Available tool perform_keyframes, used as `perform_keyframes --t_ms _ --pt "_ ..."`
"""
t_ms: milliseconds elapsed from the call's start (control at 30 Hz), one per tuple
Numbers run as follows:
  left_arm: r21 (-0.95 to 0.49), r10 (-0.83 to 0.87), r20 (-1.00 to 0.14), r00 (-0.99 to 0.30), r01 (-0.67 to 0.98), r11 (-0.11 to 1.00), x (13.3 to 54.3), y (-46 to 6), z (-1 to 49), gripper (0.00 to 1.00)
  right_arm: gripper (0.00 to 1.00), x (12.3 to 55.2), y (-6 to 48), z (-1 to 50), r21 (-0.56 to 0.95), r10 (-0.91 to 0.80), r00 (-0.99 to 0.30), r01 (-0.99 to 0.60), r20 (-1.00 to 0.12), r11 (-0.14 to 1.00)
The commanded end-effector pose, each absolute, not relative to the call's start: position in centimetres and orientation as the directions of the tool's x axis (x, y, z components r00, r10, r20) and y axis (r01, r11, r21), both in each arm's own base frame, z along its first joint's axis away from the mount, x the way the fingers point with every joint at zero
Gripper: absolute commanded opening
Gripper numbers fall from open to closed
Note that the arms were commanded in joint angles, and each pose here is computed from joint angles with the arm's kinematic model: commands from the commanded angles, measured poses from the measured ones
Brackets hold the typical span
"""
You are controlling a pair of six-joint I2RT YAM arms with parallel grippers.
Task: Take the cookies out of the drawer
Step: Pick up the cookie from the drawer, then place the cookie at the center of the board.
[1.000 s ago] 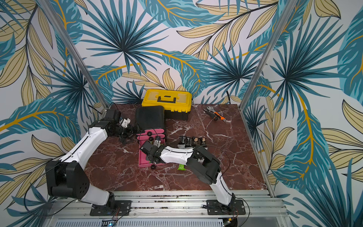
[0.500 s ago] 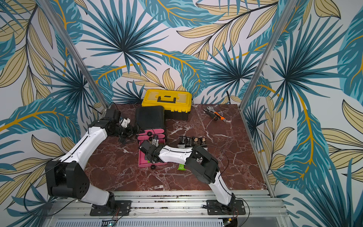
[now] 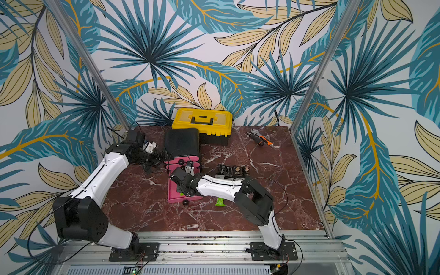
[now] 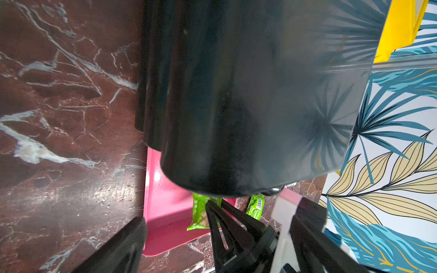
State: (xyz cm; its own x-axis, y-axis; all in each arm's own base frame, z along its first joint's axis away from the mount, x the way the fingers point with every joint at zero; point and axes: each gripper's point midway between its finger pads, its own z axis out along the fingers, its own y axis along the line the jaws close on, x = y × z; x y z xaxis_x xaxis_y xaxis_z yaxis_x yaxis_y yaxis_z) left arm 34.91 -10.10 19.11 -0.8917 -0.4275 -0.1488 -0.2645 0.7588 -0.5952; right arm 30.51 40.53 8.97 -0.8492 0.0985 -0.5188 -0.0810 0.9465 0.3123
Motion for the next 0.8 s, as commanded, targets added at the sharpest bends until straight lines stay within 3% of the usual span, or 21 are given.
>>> perform_keyframes --t_ms 0,300,767 --pt "-0.602 -0.427 -0.216 -0.878 -0.225 0.766 34.8 -9.8 21.6 1.00 0.14 29.8 39.3 10.4 0.303 0.098 -0.839 -0.083 -0.536 0.950" --pt "-0.662 -0.435 -0.207 -0.876 -0.202 0.722 33.5 -10.9 23.5 1.00 0.13 28.3 35.6 13.8 0.335 0.152 -0.808 -0.058 -0.568 0.941" --pt "-0.678 -0.315 -0.342 -0.885 0.001 0.735 29.1 -16.7 26.1 1.00 0.12 24.3 24.6 15.8 0.262 0.181 -0.755 0.012 -0.630 0.965"
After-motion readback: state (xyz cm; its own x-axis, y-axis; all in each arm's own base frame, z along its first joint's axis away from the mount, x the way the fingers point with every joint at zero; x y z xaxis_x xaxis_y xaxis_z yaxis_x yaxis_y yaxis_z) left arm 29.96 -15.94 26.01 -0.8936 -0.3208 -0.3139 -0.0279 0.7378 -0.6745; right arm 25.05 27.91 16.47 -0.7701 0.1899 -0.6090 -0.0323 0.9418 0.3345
